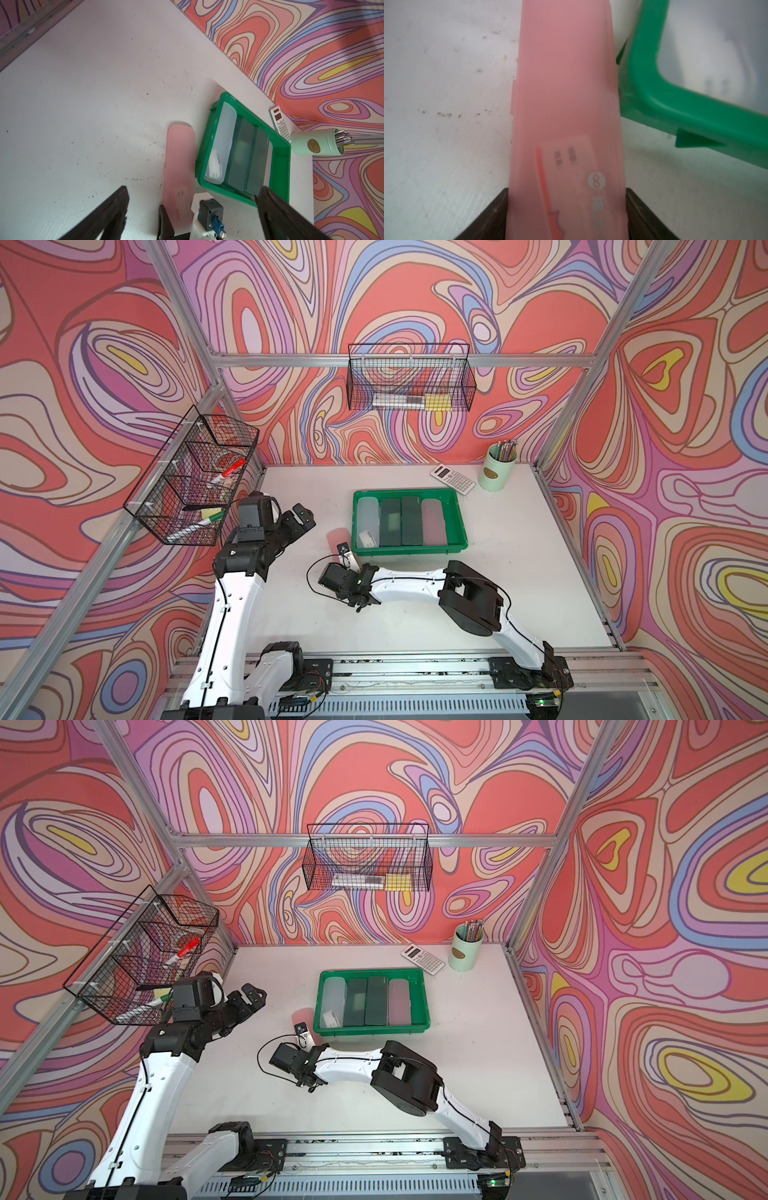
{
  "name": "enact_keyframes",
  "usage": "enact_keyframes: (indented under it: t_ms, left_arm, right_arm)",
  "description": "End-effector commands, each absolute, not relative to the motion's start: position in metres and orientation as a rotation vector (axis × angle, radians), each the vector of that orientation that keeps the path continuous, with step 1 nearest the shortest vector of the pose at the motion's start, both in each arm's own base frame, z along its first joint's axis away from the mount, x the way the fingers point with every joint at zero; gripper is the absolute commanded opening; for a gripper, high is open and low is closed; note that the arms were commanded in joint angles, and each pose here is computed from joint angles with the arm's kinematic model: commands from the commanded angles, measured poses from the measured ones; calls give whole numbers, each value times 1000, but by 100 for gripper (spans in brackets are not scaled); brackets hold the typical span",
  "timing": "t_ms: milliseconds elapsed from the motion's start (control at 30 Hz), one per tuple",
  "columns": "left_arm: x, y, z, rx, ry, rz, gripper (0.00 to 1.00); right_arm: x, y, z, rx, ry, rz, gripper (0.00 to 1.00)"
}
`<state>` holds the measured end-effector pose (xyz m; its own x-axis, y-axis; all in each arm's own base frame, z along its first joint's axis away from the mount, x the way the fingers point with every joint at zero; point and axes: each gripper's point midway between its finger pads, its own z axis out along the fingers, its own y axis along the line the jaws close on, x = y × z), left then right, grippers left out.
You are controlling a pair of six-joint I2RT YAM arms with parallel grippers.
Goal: Put the pencil case into the storage box
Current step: Pick up the pencil case from the center of the board.
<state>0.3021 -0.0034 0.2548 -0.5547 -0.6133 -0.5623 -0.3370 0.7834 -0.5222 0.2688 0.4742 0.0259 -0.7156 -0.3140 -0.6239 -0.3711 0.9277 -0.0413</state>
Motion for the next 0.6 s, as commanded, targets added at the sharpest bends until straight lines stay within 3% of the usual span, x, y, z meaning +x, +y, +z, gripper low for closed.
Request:
enact_keyframes:
  t_ms: [0, 333, 567]
  left_arm:
    - [293, 1, 278, -691, 2156, -444, 99]
    - [288, -4, 308, -671, 2094, -486, 98]
    - [286, -6, 321, -653, 2070, -508, 98]
  right_arm:
    - [262, 465, 50, -535, 2379, 82, 65]
    - [263, 486, 132, -499, 2259, 315, 63]
    - [276, 471, 174, -446, 2191, 327, 63]
